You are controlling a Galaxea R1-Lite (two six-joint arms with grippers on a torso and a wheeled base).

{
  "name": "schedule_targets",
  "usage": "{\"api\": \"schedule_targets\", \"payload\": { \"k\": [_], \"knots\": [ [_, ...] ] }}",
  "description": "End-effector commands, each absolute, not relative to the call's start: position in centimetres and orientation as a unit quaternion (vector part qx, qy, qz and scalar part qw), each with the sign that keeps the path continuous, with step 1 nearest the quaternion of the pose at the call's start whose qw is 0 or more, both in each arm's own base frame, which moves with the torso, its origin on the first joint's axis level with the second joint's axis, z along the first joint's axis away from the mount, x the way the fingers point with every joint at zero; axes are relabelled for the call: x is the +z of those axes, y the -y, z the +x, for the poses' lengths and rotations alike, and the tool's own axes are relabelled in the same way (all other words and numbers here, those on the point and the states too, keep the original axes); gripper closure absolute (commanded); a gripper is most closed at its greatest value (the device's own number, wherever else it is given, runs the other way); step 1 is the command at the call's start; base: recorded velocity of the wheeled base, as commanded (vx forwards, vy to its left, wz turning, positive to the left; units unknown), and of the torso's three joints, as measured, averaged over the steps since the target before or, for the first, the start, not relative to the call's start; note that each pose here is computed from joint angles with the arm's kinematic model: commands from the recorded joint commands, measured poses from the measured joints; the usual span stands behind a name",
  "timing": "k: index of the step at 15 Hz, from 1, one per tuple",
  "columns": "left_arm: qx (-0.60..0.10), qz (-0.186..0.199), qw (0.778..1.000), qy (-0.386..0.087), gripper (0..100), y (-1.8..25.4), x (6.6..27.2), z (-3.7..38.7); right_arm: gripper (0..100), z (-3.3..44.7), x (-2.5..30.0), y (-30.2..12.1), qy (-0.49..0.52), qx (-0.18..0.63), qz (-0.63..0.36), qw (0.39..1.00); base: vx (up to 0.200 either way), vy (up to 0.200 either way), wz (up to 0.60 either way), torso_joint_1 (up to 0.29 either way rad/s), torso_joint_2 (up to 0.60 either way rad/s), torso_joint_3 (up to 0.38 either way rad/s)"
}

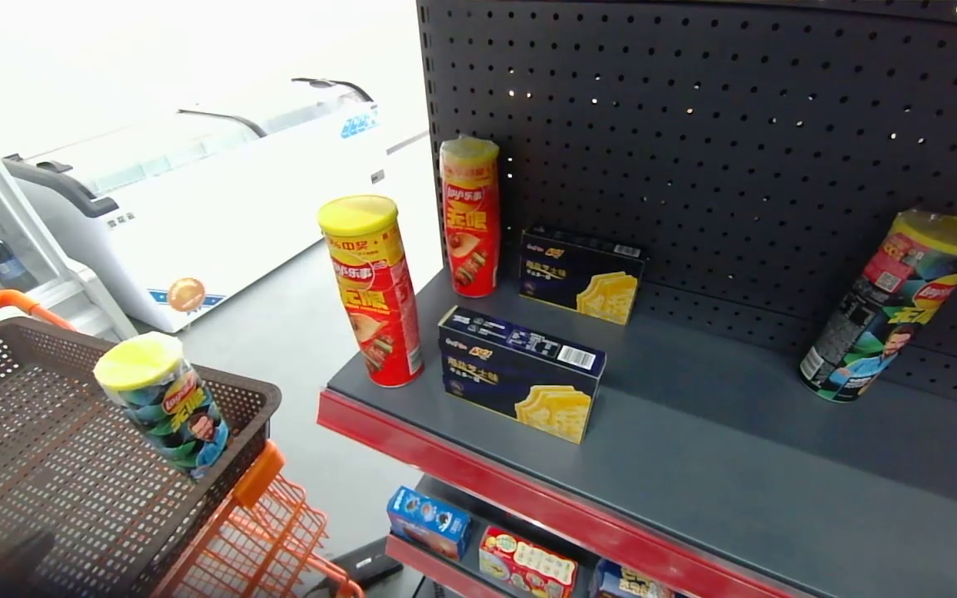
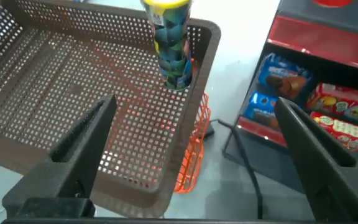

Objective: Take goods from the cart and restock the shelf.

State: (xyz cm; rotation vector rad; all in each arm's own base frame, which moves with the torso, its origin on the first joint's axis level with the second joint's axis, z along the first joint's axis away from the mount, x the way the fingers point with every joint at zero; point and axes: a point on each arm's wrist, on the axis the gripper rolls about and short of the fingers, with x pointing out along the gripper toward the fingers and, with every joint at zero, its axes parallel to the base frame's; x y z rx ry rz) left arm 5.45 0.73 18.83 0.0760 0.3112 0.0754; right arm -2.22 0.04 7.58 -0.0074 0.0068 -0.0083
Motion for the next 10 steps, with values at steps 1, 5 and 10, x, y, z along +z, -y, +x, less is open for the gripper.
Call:
{"api": "schedule_targets", "payload": {
  "k": [1,5,10],
  "knots": [
    [0.03,0.036,0.97,-0.238,0,-1.7,17.5,10.7,0,-2.2,7.6,0.0,-0.004,-0.004,-0.004,1.0,0.0,0.0,0.0,0.0,0.0,0.0],
    [0.04,0.032,0.973,-0.223,0,-2.9,15.4,15.6,0,-2.2,7.6,0.0,-0.004,-0.004,-0.004,1.0,0.0,0.0,0.0,0.0,0.0,0.0],
    [0.056,0.042,0.976,-0.204,0,-4.3,11.0,19.7,0,-2.2,7.6,0.0,-0.004,-0.004,-0.004,1.0,0.0,0.0,0.0,0.0,0.0,0.0]
  ]
}}
